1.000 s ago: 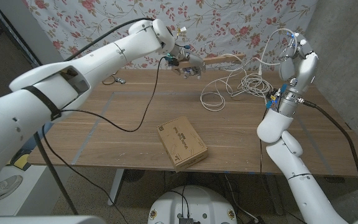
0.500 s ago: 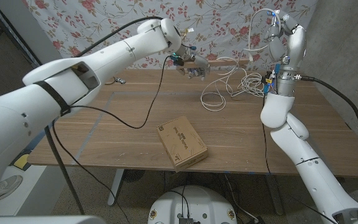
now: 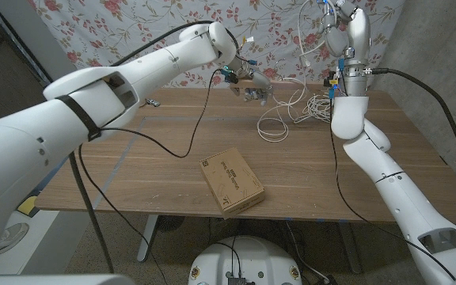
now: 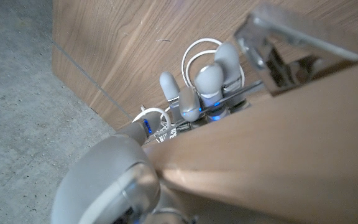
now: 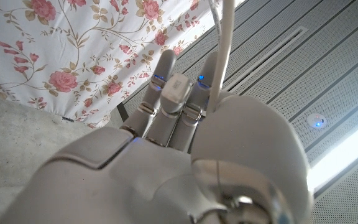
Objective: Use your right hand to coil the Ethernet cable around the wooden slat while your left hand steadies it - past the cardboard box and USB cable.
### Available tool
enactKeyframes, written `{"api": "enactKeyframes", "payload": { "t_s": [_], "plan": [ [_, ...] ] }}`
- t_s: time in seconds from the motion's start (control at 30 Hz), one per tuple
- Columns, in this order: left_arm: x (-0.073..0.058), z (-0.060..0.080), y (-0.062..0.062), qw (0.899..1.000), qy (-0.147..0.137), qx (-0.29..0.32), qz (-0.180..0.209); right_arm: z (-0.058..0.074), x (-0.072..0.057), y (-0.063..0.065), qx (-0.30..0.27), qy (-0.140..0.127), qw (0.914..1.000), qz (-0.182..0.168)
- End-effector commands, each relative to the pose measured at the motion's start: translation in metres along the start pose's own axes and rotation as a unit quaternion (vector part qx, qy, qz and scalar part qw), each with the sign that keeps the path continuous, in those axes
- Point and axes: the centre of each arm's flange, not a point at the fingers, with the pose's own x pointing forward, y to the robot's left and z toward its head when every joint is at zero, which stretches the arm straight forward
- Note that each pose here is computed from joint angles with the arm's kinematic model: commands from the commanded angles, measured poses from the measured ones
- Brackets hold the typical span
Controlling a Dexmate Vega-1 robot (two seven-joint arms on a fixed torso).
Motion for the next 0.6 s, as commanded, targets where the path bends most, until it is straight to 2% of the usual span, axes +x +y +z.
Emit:
{"api": "enactKeyframes", "payload": {
  "t_s": [0.03, 0.2, 0.37, 0.6],
  "plan": [
    [0.006, -0.005, 0.001, 0.998, -0.026, 0.026, -0.047, -0.030, 0.035, 0.021, -0.004, 0.016, 0.9991, 0.039],
    [0.004, -0.009, 0.002, 0.998, -0.035, 0.026, -0.050, -0.049, 0.047, 0.022, -0.026, 0.033, 0.9984, 0.039],
    [0.001, -0.015, 0.002, 0.997, -0.053, 0.022, -0.056, -0.073, 0.058, 0.020, -0.048, 0.065, 0.9961, 0.034],
    [-0.007, -0.020, 0.000, 0.996, -0.069, 0.021, -0.061, -0.110, 0.063, 0.022, -0.089, 0.115, 0.9887, 0.038]
  ]
}}
